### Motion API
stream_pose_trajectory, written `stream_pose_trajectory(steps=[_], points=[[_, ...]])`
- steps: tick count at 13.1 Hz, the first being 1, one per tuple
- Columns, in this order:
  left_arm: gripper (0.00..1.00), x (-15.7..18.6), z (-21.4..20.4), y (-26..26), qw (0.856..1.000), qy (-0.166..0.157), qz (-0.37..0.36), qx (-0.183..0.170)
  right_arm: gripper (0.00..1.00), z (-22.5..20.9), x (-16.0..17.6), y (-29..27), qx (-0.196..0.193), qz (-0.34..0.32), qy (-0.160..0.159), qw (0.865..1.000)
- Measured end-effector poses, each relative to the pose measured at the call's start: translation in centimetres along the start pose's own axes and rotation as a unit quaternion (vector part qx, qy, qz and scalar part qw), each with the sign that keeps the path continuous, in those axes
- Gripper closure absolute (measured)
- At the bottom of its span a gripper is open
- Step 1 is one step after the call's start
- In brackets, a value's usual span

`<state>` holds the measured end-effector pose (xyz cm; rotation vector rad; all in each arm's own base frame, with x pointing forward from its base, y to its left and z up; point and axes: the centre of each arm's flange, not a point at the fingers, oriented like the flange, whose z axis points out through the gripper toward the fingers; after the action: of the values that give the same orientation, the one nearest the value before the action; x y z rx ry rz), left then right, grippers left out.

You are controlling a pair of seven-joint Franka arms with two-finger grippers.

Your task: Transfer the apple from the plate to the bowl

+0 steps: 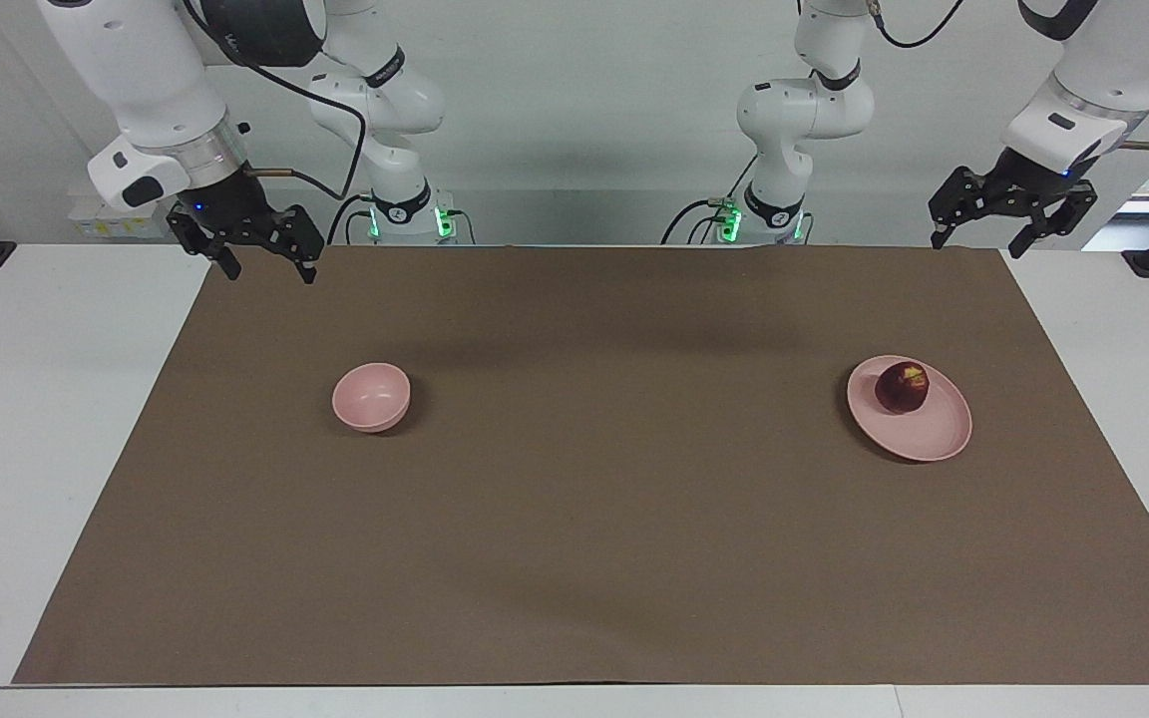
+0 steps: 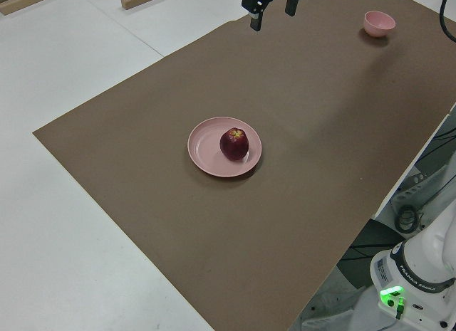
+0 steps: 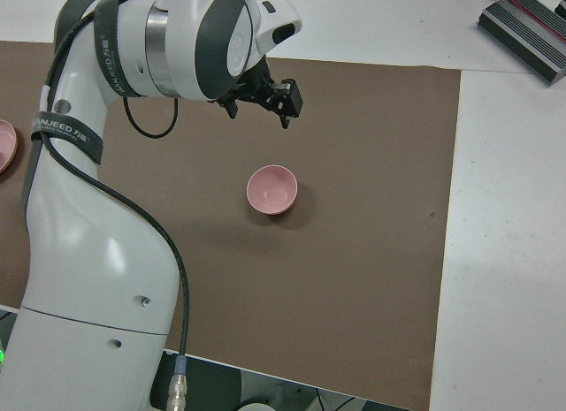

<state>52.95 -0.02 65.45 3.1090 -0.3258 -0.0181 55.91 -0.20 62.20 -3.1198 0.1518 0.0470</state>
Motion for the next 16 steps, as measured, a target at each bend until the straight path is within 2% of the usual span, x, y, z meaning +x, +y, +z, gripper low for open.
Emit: stream_pose_trajectory(steps=[10,16], points=[[0.00,-0.2,0.0,-0.7,1.000,-0.001,-0.007,-0.001,0.00,-0.9,-0.5,0.2,0.000,0.002,0.005,1.000],[0.00,-0.2,0.2,-0.7,1.000,-0.003,-0.007,-0.001,0.00,-0.6,-1.2,0.3,-0.001,0.002,-0.004,1.000]])
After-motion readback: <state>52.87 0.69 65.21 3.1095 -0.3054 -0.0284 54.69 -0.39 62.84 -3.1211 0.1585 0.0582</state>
